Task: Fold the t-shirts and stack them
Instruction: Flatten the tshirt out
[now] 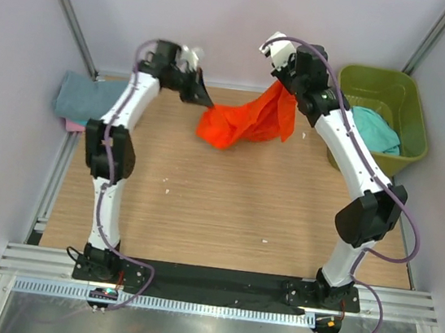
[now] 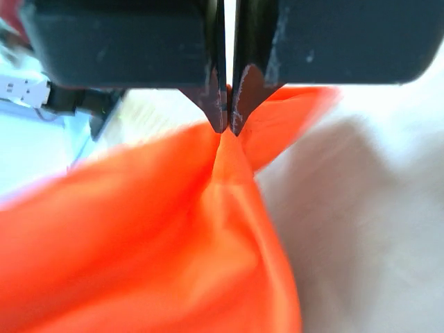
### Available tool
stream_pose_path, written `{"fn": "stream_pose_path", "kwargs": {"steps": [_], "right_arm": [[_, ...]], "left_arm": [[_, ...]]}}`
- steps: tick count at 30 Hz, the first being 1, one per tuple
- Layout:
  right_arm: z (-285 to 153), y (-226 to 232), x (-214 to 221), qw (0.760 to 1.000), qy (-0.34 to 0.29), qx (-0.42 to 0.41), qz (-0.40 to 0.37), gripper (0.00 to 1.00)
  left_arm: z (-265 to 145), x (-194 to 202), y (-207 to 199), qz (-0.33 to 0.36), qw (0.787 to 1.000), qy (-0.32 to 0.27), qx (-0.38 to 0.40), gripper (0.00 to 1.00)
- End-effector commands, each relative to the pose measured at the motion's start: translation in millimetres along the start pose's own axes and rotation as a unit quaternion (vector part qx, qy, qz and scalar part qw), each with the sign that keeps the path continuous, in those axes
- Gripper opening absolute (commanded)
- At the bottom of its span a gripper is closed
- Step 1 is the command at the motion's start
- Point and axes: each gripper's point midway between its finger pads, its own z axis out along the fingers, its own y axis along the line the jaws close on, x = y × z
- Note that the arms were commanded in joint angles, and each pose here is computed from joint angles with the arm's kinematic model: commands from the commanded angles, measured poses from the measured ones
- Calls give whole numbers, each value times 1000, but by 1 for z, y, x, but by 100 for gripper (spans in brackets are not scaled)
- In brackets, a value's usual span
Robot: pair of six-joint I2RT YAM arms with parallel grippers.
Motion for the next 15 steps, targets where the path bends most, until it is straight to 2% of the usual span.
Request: {"fn": "stream_pose_path", "kwargs": {"steps": [1, 2, 3, 5, 6, 10, 11, 12, 14, 15], "right_arm": [[-43, -34, -26, 997, -41, 46, 39, 20], [-46, -35, -22, 997, -37, 55, 39, 26], [-47, -33, -12, 997, -29, 61, 37, 40], [-48, -33, 11, 996, 0, 79, 39, 59], [-55, -42, 10, 994, -7, 95, 47, 68], [-59, -56, 27, 990, 3, 115, 84, 81], [-60, -61, 32, 988, 8, 122, 91, 82], [-60, -66, 36, 987, 11, 130, 95, 83], [-60, -75, 43, 985, 18, 143, 100, 84], [-60, -77, 45, 984, 20, 144, 101, 84]], "left_arm": [[-100, -51, -91, 136, 987, -91, 6, 0], [-109, -61, -118, 157, 981, -109, 19, 0], [-110, -63, -130, 161, 980, -113, 29, 0], [-100, -60, -161, 183, 975, -113, 54, 0], [-94, -56, -170, 198, 972, -110, 59, 0], [-48, -18, -205, 215, 970, -51, 97, 1], [-38, -5, -218, 216, 969, -32, 119, 5], [-31, -1, -219, 210, 969, -26, 129, 31], [-30, -5, -223, 200, 971, -36, 129, 59], [-32, -8, -220, 199, 972, -43, 119, 69]]}}
